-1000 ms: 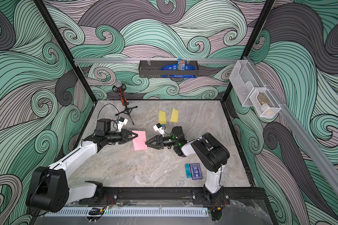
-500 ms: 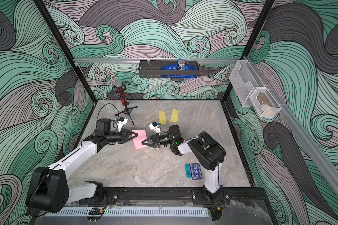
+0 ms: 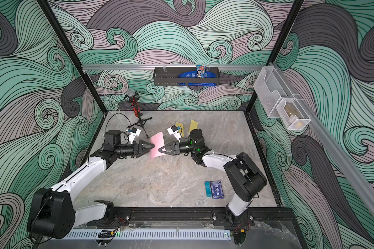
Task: Fold the square paper along the opposite sides
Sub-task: Pick up the paper from the center of the board.
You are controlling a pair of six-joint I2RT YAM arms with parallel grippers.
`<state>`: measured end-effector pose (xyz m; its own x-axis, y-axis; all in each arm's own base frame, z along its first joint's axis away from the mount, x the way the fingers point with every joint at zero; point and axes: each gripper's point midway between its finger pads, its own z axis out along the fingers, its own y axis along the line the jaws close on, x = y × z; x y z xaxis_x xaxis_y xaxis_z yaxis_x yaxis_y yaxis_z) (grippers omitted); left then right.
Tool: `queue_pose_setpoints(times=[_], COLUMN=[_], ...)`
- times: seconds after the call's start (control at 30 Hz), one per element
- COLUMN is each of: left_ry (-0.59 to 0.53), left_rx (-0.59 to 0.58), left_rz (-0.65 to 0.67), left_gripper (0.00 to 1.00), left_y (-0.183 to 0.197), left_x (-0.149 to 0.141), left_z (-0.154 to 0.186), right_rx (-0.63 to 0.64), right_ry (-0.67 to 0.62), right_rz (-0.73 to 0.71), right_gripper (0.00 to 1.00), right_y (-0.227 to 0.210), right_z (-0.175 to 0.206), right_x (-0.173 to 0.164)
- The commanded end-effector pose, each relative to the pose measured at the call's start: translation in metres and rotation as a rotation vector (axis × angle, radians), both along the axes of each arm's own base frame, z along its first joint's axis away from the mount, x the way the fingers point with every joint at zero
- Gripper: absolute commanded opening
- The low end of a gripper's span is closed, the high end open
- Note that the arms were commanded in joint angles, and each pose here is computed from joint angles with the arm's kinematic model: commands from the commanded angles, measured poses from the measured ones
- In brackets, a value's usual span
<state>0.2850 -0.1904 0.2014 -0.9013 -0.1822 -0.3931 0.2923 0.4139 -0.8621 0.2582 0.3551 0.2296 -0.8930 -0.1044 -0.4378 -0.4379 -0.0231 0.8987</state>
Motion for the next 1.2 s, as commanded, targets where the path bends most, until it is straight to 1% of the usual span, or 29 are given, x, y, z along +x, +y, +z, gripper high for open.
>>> queue_pose_setpoints(times=[0.0,0.07,0.1,0.2,0.43,0.53,0.7,0.9,1.0,1.03,1.07,1.1,1.17], left_ry=[-0.069,-0.072,-0.073,-0.078,-0.068,-0.064,-0.066,-0.072,-0.071,-0.07,-0.073,-0.074,-0.085], left_rx=[-0.078,-0.083,-0.085,-0.087,-0.06,-0.043,-0.028,-0.002,0.007,0.013,0.017,0.02,0.024], left_rz=[-0.05,-0.052,-0.052,-0.048,-0.027,-0.018,-0.007,0.007,0.015,0.019,0.02,0.022,0.027], left_gripper=[0.9,0.89,0.87,0.74,0.36,0.27,0.2,0.18,0.05,0.01,0.0,0.0,0.0], left_y=[-0.005,-0.006,-0.006,-0.005,-0.003,-0.002,0.0,0.002,0.003,0.003,0.004,0.004,0.004], left_x=[-0.007,-0.008,-0.008,-0.007,-0.003,-0.002,0.0,0.004,0.006,0.006,0.007,0.008,0.011], left_z=[0.027,0.029,0.03,0.032,0.027,0.024,0.022,0.019,0.018,0.018,0.018,0.019,0.022], right_rx=[-0.05,-0.066,-0.074,-0.098,-0.122,-0.128,-0.13,-0.134,-0.134,-0.134,-0.135,-0.138,-0.165], right_ry=[0.014,0.015,0.016,0.014,-0.01,-0.016,-0.018,-0.016,-0.018,-0.019,-0.023,-0.027,-0.063], right_rz=[0.007,0.001,-0.001,-0.017,-0.029,-0.03,-0.032,-0.034,-0.034,-0.034,-0.034,-0.034,-0.058], right_gripper=[0.0,0.0,0.0,0.0,0.0,0.0,0.0,0.0,0.0,0.01,0.03,0.05,0.13], right_y=[0.0,-0.002,-0.003,-0.006,-0.012,-0.012,-0.014,-0.016,-0.017,-0.017,-0.017,-0.017,-0.021], right_z=[-0.018,-0.023,-0.026,-0.03,-0.026,-0.026,-0.026,-0.028,-0.028,-0.028,-0.028,-0.028,-0.032], right_x=[-0.001,0.0,0.0,0.003,0.004,0.003,0.003,0.003,0.003,0.003,0.003,0.004,0.012])
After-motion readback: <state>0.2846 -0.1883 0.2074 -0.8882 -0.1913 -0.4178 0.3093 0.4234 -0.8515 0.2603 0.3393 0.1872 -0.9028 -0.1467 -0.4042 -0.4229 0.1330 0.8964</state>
